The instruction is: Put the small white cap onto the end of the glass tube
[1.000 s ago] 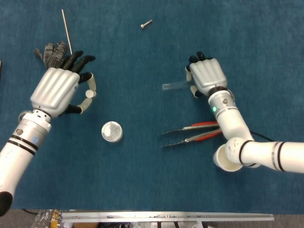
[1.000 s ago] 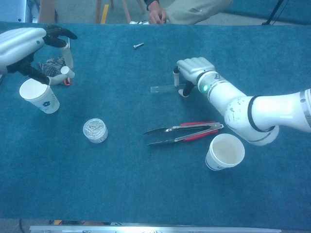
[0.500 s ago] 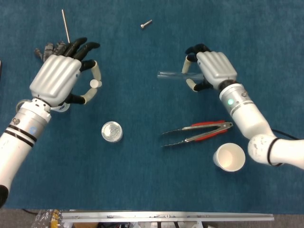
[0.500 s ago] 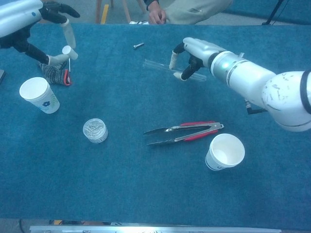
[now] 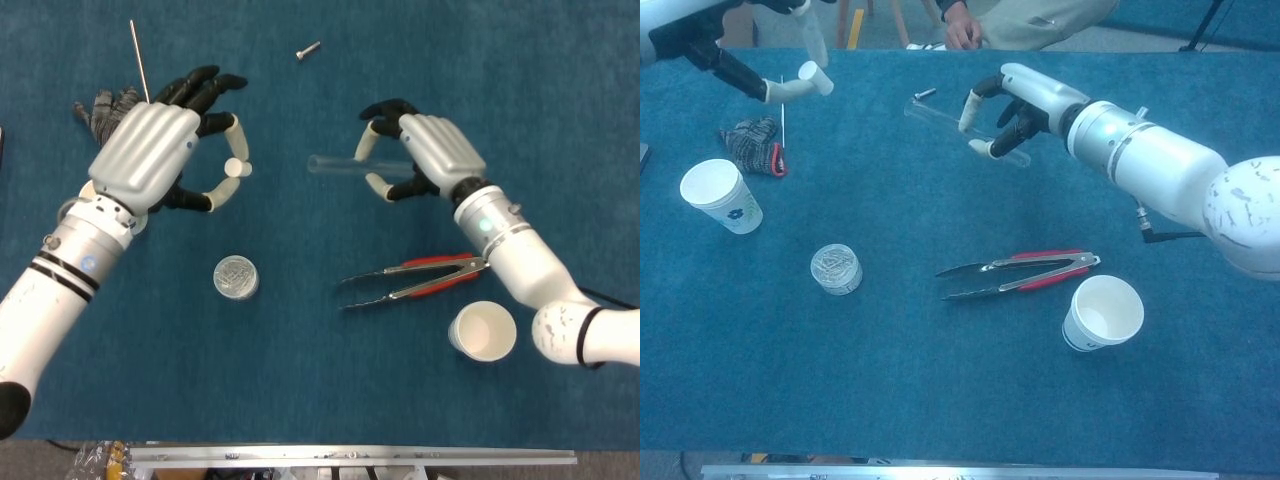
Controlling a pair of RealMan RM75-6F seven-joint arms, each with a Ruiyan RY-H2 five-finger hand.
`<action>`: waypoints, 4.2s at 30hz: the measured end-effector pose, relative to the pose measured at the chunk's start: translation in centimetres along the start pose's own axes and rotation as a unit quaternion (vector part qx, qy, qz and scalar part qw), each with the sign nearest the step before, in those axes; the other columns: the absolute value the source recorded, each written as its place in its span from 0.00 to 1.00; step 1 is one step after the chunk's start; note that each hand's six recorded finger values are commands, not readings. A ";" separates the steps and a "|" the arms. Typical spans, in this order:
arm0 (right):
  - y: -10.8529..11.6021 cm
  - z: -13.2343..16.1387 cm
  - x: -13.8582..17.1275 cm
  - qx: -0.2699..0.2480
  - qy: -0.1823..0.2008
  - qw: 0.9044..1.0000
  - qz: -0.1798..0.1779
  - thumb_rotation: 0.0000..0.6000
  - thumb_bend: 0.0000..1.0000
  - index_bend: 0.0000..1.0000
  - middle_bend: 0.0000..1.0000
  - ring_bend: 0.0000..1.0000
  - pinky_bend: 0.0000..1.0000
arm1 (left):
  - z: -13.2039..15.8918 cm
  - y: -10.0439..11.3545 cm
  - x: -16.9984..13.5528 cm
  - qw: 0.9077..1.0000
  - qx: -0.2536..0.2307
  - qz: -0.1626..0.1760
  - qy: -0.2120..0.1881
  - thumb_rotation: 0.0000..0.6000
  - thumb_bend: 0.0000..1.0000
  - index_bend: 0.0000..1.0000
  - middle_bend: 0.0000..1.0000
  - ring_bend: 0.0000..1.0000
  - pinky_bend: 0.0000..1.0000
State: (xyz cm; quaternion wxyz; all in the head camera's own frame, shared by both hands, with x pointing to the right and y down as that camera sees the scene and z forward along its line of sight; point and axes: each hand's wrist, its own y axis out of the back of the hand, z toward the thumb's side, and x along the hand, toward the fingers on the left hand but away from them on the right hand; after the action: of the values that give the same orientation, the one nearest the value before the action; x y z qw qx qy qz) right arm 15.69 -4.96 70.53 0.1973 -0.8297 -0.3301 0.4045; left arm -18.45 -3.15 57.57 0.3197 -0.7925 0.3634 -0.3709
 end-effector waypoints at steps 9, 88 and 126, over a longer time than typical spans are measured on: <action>-1.1 1.8 0.0 -0.031 0.027 0.999 -0.005 1.00 0.36 0.63 0.21 0.10 0.27 | 1.0 0.6 1.1 0.999 -0.047 -0.004 -0.002 1.00 0.32 0.52 0.11 0.00 0.00; -2.9 4.4 -1.4 -0.134 0.051 0.989 -0.025 1.00 0.36 0.63 0.21 0.10 0.27 | 1.1 -1.7 2.9 0.995 -0.100 -0.015 0.007 1.00 0.32 0.52 0.10 0.00 0.00; -2.4 -0.6 -0.7 0.080 -0.003 0.997 0.003 1.00 0.36 0.63 0.21 0.10 0.27 | -1.2 0.9 -0.2 0.991 0.125 0.036 -0.001 0.90 0.32 0.17 0.00 0.00 0.00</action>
State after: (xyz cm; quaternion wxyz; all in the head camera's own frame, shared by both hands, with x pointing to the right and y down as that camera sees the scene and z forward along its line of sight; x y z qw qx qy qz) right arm 14.97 -3.83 72.70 0.2607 -0.8109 -0.2950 0.4330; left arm -19.87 -3.72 57.45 0.4300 -0.7330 0.3423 -0.4007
